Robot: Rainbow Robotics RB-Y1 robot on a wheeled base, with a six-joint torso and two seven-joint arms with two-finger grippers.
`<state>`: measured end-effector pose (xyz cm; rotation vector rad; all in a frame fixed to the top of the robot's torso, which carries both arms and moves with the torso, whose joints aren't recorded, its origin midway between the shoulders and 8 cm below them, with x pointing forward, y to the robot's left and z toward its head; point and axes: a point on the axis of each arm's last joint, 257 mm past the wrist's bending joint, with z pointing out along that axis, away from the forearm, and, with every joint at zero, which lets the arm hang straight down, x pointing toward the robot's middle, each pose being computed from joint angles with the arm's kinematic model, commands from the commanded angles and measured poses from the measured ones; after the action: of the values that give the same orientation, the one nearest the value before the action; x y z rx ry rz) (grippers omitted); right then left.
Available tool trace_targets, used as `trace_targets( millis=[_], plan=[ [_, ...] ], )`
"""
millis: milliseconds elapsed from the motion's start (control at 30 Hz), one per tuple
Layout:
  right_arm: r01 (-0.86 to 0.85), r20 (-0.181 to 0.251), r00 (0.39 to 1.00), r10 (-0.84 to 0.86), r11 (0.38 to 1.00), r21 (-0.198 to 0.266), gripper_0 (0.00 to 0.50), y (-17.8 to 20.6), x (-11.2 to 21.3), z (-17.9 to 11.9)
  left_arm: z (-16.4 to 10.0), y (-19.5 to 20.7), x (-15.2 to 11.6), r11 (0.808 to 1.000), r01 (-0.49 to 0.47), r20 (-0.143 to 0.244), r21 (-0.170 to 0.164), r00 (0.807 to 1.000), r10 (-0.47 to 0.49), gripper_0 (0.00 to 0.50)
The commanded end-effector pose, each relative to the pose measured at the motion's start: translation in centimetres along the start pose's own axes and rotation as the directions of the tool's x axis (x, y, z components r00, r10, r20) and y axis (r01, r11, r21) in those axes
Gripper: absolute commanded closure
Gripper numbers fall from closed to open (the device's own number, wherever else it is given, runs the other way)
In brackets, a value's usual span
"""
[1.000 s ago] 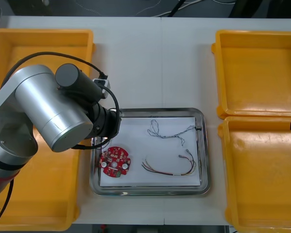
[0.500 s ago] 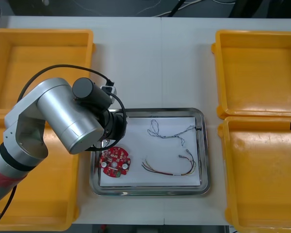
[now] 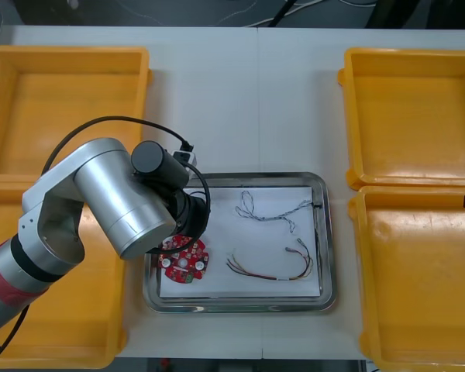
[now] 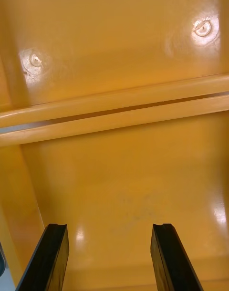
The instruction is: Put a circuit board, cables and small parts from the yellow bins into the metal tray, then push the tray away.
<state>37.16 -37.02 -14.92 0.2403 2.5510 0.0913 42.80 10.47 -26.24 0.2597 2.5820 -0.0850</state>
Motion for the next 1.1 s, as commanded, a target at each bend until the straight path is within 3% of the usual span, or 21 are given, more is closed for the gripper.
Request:
trace_targets(
  millis=[33,533,1100],
  plan=[
    [-0.022,0.034,0.999,0.02,0.999,0.038,0.0,-1.2,-0.7,-1.4,0.1,-0.2,-0.2,0.999,0.046,0.012,0.0,0.999,-0.046,0.5],
    [-0.022,0.034,0.999,0.02,0.999,0.038,0.0,-1.2,-0.7,-1.4,1.5,-1.2,-1.8,0.998,0.066,0.026,-0.008,0.997,-0.066,0.5],
    [-0.022,0.034,0.999,0.02,0.999,0.038,0.0,-1.2,-0.7,-1.4,1.4,-2.0,-2.2,0.997,0.074,0.029,0.008,0.997,-0.075,0.5]
  ],
)
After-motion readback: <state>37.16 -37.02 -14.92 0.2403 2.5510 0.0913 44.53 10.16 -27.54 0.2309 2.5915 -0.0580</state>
